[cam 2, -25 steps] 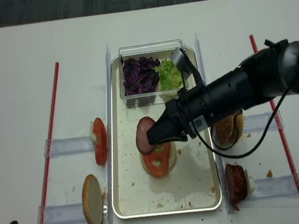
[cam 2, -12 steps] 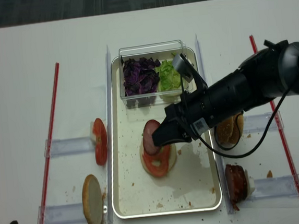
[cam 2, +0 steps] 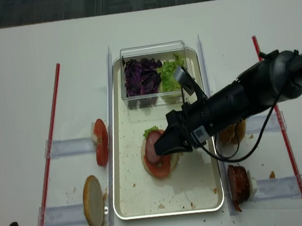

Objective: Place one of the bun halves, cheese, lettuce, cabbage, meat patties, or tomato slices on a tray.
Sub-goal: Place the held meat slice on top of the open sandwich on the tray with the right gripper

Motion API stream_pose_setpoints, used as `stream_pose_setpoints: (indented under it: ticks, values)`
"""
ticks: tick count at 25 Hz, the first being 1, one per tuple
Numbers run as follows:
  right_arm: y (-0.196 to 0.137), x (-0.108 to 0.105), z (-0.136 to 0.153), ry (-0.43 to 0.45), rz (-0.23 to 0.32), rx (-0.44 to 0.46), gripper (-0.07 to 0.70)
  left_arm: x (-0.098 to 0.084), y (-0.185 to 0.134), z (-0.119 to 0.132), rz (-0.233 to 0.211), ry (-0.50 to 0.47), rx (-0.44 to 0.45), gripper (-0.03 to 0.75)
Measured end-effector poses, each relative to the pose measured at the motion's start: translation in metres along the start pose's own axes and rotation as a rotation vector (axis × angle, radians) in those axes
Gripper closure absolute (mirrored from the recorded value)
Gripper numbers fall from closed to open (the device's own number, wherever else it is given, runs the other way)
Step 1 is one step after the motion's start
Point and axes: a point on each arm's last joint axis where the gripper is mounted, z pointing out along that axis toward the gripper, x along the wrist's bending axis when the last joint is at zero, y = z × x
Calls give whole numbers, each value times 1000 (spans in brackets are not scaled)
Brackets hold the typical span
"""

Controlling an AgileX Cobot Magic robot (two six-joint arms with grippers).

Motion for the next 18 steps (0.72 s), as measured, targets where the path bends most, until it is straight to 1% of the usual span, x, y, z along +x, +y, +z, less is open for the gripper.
stream_pose_setpoints:
  ticks: [8, 10, 18]
  values:
    - [2, -9, 3, -20, 24, -21, 517, 0, 0, 0, 0, 0, 0, 223]
    - [2, -12, 4, -38, 28, -26, 517, 0, 0, 0, 0, 0, 0, 223]
    - [3, -15, 4, -64, 35, -36, 517, 0, 0, 0, 0, 0, 0, 223]
